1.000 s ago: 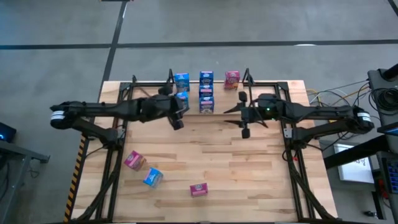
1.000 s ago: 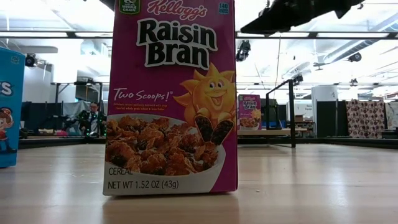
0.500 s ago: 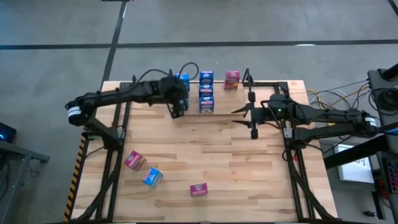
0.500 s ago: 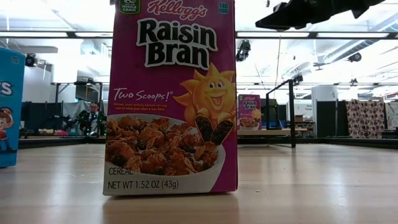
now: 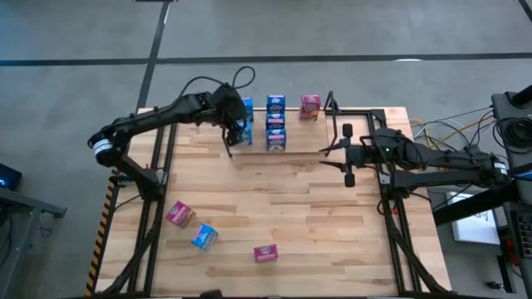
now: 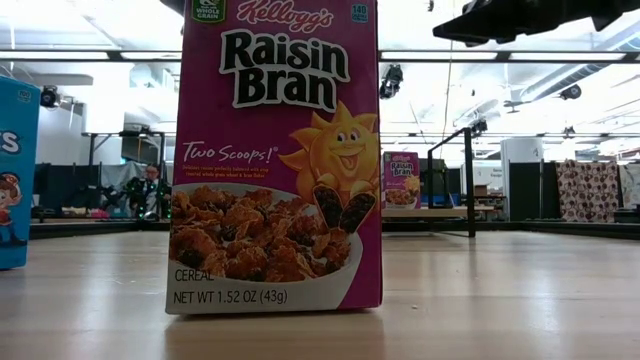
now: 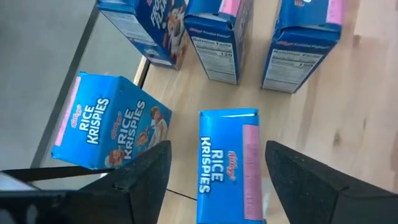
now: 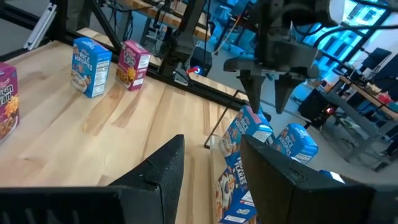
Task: Stack cereal on shelf
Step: Put the right blue cereal box on the shelf aligned with the other blue cereal box
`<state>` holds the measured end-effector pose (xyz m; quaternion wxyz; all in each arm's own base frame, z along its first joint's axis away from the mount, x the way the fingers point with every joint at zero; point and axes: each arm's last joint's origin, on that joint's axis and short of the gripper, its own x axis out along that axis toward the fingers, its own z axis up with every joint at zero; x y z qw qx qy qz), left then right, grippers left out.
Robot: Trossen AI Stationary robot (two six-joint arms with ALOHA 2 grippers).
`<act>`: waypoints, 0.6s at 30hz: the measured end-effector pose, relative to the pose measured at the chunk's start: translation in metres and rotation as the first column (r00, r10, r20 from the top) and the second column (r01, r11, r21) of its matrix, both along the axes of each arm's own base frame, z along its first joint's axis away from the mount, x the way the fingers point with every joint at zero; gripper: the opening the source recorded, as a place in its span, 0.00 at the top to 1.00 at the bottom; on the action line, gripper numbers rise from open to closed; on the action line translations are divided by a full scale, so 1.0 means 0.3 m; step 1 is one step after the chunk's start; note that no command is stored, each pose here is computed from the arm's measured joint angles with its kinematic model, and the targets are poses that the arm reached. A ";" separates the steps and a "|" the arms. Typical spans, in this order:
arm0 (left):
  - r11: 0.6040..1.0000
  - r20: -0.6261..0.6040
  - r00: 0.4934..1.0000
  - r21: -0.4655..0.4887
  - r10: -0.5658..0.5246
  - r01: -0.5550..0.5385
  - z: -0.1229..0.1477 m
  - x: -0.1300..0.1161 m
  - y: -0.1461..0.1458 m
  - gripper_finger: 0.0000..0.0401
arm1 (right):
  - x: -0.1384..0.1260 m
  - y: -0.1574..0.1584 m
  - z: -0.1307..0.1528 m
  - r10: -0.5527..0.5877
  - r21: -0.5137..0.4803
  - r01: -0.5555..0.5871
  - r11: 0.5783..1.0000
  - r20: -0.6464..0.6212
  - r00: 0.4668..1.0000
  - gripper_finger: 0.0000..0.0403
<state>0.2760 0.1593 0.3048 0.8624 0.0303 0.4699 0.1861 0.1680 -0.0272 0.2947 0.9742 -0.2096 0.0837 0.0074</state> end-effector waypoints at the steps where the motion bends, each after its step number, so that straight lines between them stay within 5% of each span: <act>1: 1.000 -0.004 1.000 0.001 0.001 -0.001 -0.003 -0.001 0.006 0.39 | -0.004 0.001 -0.001 0.000 0.000 0.000 1.000 0.003 1.000 0.64; 18: 0.999 -0.052 0.998 -0.029 -0.019 0.017 -0.027 0.026 0.031 0.40 | -0.016 0.003 -0.006 -0.005 0.012 0.005 1.000 0.011 1.000 0.64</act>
